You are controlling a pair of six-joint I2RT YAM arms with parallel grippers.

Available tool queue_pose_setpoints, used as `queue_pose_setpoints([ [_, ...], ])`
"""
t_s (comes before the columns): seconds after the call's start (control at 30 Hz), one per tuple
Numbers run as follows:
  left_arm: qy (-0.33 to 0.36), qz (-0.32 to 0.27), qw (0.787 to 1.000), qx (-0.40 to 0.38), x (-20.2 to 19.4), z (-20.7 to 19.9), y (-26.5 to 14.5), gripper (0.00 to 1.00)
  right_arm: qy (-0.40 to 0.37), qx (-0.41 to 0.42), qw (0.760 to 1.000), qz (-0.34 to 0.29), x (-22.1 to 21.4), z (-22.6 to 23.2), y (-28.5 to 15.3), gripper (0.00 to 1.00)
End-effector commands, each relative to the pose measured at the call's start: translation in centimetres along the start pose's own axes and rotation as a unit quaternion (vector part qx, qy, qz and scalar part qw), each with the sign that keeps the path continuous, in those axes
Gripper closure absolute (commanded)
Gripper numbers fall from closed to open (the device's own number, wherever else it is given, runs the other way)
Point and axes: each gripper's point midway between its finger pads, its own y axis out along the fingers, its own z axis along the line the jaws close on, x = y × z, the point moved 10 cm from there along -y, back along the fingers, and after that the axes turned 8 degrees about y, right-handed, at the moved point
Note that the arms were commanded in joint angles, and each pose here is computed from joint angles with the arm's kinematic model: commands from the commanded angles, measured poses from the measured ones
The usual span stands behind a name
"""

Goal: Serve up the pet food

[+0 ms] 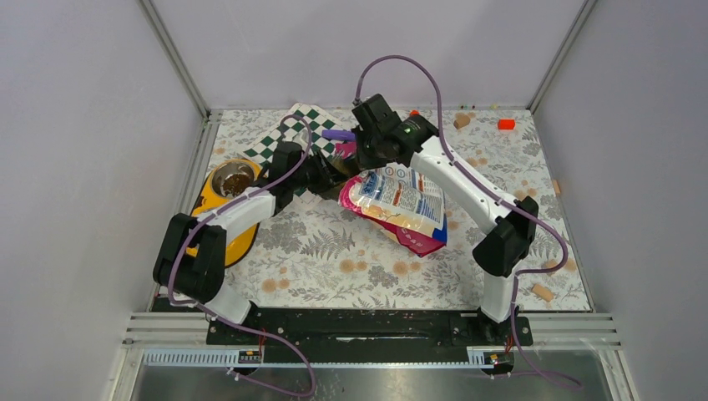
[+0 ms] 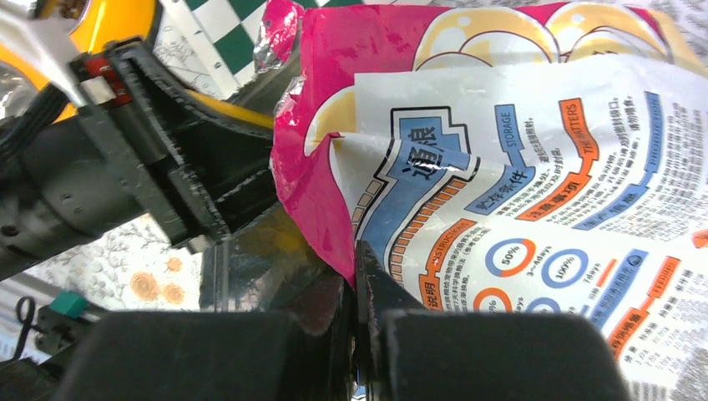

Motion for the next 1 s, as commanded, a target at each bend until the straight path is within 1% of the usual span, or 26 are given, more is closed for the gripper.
queue_pose_setpoints([
  [0.0,0.032,-0.081,0.995,0.039,1.8,-0.3,-2.1,1.00,-0.030,-0.090,0.995,-0.020,0.4,-2.0,-4.0,1.00],
  [0.13,0.024,-0.111,0.992,0.045,2.8,-0.3,-3.4,1.00,-0.033,-0.091,0.995,-0.020,0.3,-2.1,-4.2,1.00],
  [0.23,0.023,-0.113,0.993,0.031,3.2,-0.6,-3.3,1.00,-0.033,-0.081,0.996,-0.016,0.2,-2.0,-4.0,1.00],
  [0.43,0.002,-0.097,0.995,0.025,2.7,0.0,-1.9,1.00,-0.032,-0.071,0.997,-0.016,-0.1,-2.0,-3.8,1.00],
  [0.57,0.030,-0.066,0.997,0.012,1.7,0.3,-0.1,1.00,-0.020,-0.067,0.998,-0.007,-0.5,-1.9,-3.6,1.00],
  [0.7,0.039,-0.025,0.999,-0.021,1.0,-0.5,1.9,1.00,-0.003,-0.057,0.998,0.013,-1.8,-2.1,-2.6,1.00],
  [0.77,0.025,-0.008,0.999,-0.039,0.7,-1.1,2.6,1.00,0.003,-0.054,0.998,0.017,-2.1,-2.2,-2.2,1.00],
  [0.83,0.005,-0.001,0.998,-0.070,0.6,-1.7,2.9,1.00,0.007,-0.051,0.999,0.019,-2.2,-2.1,-2.0,1.00],
  [0.97,-0.030,-0.012,0.989,-0.146,1.4,-3.0,1.9,1.00,0.017,-0.049,0.999,0.008,-1.6,-2.3,-2.6,1.00],
])
